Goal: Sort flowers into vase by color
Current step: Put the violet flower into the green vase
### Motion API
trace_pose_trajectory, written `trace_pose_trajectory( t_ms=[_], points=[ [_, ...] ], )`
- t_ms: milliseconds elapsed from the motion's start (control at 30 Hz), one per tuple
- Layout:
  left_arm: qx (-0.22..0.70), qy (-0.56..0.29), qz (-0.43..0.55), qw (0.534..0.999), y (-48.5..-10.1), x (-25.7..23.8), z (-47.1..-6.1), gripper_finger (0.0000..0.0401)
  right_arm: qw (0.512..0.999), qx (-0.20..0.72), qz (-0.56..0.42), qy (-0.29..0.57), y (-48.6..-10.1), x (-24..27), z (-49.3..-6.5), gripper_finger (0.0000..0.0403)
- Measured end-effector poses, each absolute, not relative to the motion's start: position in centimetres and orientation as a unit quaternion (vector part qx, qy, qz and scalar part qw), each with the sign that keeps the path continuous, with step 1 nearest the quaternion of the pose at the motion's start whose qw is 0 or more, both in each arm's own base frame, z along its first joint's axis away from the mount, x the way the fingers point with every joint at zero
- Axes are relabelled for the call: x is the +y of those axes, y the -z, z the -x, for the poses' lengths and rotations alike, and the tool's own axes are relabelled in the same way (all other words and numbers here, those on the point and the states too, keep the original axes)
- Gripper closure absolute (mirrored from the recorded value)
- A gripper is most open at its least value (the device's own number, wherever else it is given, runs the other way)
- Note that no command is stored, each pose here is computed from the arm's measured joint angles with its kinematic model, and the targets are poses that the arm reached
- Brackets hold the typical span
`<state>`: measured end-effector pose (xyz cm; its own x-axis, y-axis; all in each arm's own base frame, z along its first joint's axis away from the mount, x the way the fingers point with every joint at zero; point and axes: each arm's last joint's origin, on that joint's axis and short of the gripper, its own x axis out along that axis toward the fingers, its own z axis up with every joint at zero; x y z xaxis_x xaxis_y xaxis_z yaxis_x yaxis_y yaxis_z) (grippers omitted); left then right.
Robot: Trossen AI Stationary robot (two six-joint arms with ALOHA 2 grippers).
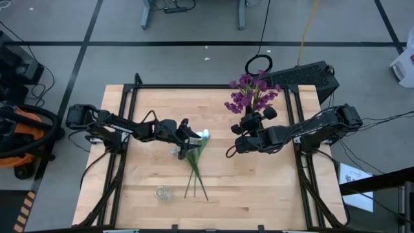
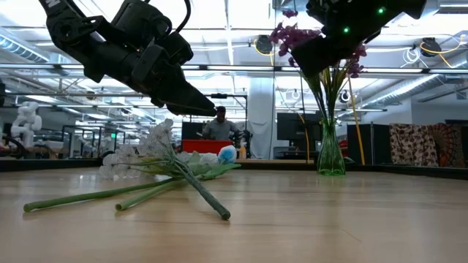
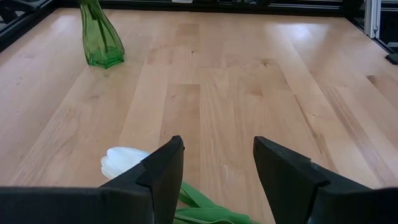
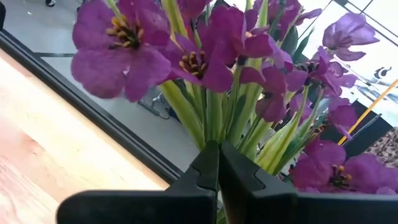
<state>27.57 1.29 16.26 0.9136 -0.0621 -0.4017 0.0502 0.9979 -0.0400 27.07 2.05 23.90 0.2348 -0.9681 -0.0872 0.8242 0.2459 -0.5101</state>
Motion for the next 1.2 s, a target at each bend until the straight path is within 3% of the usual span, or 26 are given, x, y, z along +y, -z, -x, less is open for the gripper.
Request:
trace_pose_trajectory(
  t_ms=[1200],
  points=[
    [0.209,0.029,0.015,0.977,-16.2,1.3,-27.5,0.0200,0.782,0.255,0.084,0.562,-22.6,1.1,-25.6,0.0402]
  ],
)
